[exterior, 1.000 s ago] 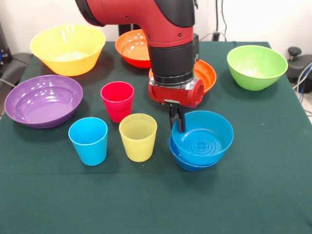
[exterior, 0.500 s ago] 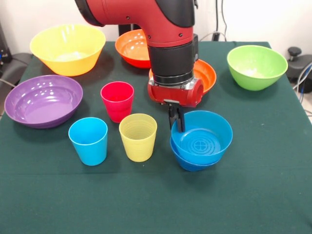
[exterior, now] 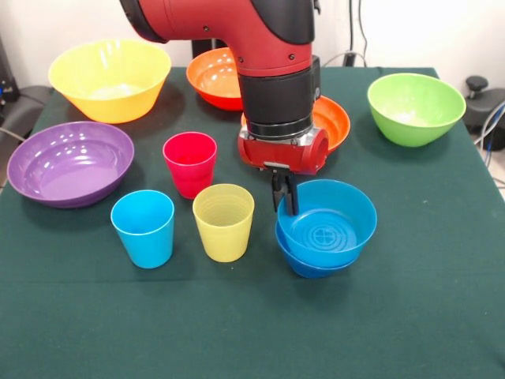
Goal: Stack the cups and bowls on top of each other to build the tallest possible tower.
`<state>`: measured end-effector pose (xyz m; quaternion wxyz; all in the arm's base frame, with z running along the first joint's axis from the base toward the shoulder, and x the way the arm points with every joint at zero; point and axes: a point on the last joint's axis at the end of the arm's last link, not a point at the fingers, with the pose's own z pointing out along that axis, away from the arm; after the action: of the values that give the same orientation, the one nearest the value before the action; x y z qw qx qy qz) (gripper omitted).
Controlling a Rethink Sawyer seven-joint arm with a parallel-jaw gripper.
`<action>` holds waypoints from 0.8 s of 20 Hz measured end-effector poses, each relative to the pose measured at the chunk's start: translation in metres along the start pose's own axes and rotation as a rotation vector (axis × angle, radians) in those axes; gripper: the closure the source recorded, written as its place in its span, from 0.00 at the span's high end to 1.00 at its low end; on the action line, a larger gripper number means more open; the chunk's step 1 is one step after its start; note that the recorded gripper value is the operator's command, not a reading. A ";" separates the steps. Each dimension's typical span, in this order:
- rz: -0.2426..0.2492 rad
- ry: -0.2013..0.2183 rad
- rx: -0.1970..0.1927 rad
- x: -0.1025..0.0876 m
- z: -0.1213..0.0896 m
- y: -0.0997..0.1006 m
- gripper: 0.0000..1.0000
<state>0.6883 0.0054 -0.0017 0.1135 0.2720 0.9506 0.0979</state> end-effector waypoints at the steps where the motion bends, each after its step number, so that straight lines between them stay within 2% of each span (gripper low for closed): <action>1: 0.000 -0.001 0.000 0.000 0.000 0.000 0.00; 16: 0.003 -0.008 -0.001 -0.005 -0.001 -0.001 0.00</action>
<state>0.6917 0.0016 -0.0004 0.1172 0.2739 0.9496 0.0974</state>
